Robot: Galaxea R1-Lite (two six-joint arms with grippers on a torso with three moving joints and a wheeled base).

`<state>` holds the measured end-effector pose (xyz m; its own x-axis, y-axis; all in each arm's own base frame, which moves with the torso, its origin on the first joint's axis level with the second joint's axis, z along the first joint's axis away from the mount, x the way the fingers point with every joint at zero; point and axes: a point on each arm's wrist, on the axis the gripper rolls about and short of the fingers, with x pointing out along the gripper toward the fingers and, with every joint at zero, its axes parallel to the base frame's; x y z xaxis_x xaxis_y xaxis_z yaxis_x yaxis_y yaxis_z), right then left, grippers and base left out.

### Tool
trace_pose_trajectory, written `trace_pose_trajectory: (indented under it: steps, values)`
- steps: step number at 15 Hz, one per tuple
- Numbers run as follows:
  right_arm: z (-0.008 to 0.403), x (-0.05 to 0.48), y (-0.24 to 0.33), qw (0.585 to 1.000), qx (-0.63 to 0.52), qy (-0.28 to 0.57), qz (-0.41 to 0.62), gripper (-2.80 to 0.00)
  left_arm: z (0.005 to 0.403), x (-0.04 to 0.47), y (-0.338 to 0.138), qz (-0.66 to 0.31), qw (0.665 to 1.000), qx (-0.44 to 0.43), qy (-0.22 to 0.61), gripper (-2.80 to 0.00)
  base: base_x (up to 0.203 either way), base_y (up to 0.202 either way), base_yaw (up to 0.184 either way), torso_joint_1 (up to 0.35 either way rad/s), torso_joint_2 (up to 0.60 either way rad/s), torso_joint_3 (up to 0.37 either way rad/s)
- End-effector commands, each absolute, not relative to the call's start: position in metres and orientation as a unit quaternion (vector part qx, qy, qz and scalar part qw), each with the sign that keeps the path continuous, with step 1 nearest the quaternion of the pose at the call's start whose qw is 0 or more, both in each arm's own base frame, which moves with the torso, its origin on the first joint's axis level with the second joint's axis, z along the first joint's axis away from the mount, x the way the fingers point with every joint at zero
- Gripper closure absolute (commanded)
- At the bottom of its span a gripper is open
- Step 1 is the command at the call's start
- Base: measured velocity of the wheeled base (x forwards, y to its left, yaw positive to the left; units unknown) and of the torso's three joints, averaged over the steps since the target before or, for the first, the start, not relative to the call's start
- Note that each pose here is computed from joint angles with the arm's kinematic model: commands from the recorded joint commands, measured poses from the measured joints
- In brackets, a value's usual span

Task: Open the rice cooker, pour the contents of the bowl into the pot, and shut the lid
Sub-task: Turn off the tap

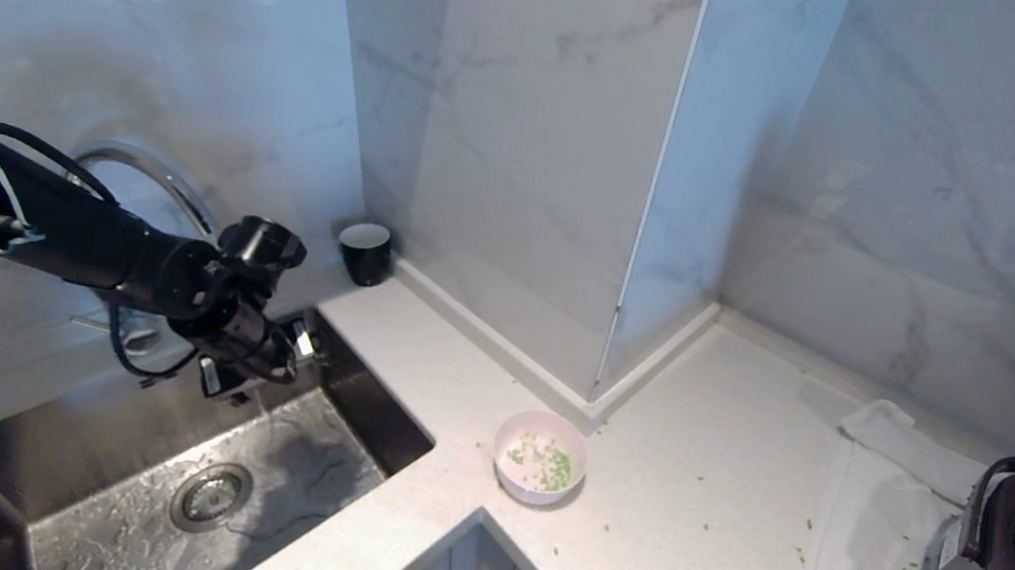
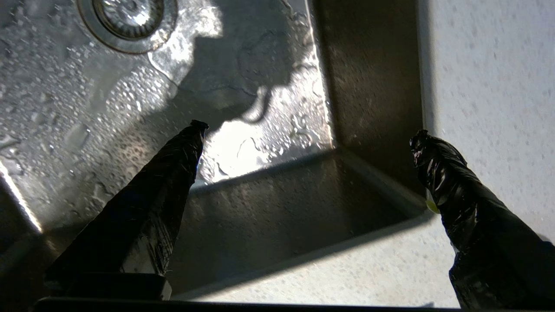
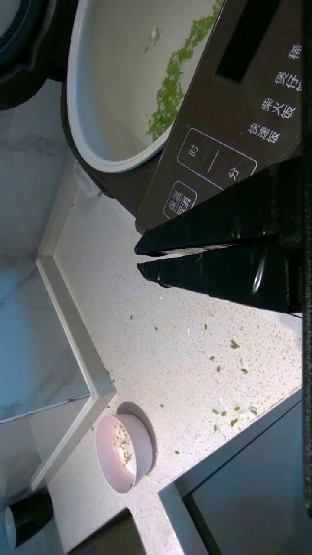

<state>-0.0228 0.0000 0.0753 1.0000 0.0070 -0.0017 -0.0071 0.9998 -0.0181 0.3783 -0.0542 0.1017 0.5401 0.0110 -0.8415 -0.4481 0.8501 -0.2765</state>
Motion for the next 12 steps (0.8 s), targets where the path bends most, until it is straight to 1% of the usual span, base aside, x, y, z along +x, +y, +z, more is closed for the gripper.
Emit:
trace_pose_trajectory:
  steps: [1, 5, 8, 9, 12]
  values:
    - [0.075, -0.023, 0.0, 1.0, -0.009, 0.001, 0.004, 0.0, 0.106, 0.381, -0.022, 0.161, 0.847, -0.247, 0.442, -2.8, 0.0, 0.0, 0.0, 0.0, 0.0, 0.0]
    - [0.075, -0.023, 0.0, 1.0, -0.009, 0.001, 0.004, 0.0, 0.106, 0.383, 0.025, 0.185, 0.842, -0.265, 0.431, -2.8, 0.0, 0.0, 0.0, 0.0, 0.0, 0.0]
    - [0.075, -0.023, 0.0, 1.0, -0.009, 0.001, 0.004, 0.0, 0.104, 0.381, 0.048, 0.195, 0.838, -0.271, 0.431, -2.8, 0.0, 0.0, 0.0, 0.0, 0.0, 0.0]
    - [0.075, -0.023, 0.0, 1.0, -0.009, 0.001, 0.004, 0.0, 0.103, 0.381, 0.055, 0.197, 0.836, -0.277, 0.432, 0.0, 0.0, 0.0, 0.0, 0.0, 0.0, 0.0]
    - [0.075, -0.023, 0.0, 1.0, -0.009, 0.001, 0.004, 0.0, 0.101, 0.384, 0.066, 0.205, 0.834, -0.283, 0.427, 0.0, 0.0, 0.0, 0.0, 0.0, 0.0, 0.0]
